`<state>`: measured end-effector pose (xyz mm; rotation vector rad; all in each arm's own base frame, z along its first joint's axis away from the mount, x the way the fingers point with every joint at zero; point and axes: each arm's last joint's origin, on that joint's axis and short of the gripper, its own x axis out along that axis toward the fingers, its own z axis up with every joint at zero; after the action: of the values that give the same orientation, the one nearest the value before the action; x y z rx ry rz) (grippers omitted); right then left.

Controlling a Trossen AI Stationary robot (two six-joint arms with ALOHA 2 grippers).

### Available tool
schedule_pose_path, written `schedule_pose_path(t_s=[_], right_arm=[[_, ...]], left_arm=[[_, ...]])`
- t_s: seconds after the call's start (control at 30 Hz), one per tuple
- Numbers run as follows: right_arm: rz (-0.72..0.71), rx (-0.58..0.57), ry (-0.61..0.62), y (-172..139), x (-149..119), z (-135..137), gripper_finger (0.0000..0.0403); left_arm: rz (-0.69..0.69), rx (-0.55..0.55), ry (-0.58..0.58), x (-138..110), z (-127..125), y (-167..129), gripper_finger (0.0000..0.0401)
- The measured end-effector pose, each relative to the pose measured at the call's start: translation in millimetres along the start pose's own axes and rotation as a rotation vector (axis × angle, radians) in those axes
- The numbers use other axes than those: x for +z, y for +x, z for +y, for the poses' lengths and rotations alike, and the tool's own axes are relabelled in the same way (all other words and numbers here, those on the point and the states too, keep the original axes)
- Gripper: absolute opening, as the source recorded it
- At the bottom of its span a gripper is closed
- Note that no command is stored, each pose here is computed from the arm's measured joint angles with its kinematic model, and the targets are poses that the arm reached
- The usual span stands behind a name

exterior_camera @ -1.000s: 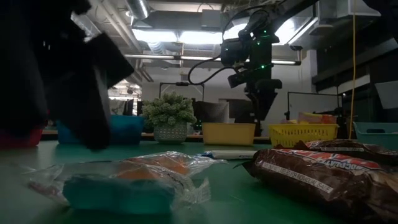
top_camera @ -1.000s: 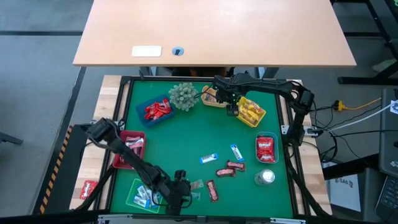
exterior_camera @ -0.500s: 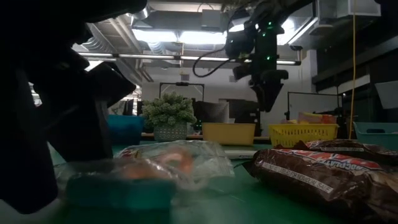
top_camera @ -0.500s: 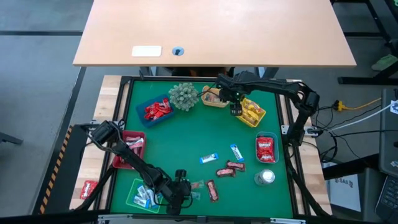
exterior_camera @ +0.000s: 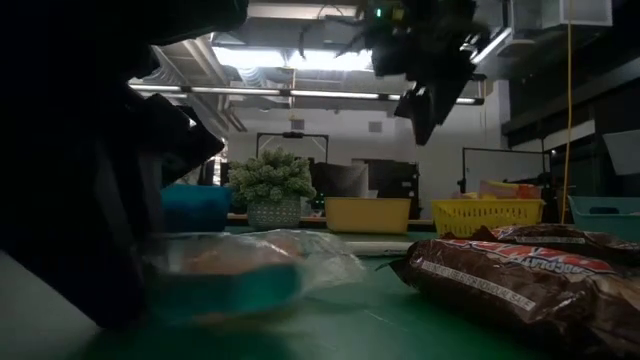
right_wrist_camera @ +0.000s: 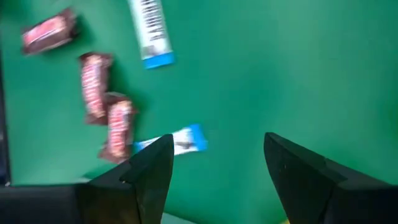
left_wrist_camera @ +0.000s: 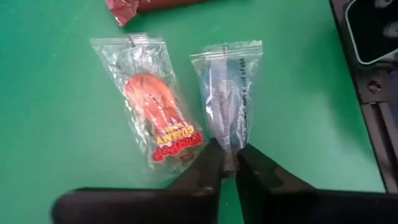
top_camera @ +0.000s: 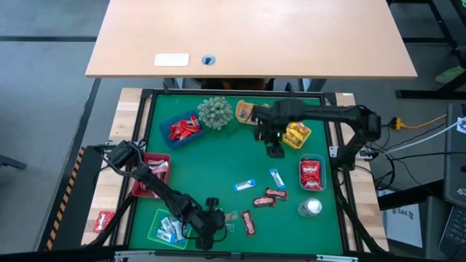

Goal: Sort candy
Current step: Put the blue gummy into the orange bin

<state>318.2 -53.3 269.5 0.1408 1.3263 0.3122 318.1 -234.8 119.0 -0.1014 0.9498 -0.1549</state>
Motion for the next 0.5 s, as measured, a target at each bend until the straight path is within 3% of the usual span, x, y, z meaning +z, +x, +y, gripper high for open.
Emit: schedule_pose_path(t_s=[0.23,0.5], right_arm=[[0.113,0.036,-0.182,21.4,3.6,73.2,0.0248],[0.208,0.011,-0.292,42.7,-9.6,137.7,0.0248]], left_arm=[[0.019,-0.09,-0.053,12.4,5.3,-13.3,0.0004],[-0.084,-0.137,-0.102,41.1,16.3,-46.6,0.0001]])
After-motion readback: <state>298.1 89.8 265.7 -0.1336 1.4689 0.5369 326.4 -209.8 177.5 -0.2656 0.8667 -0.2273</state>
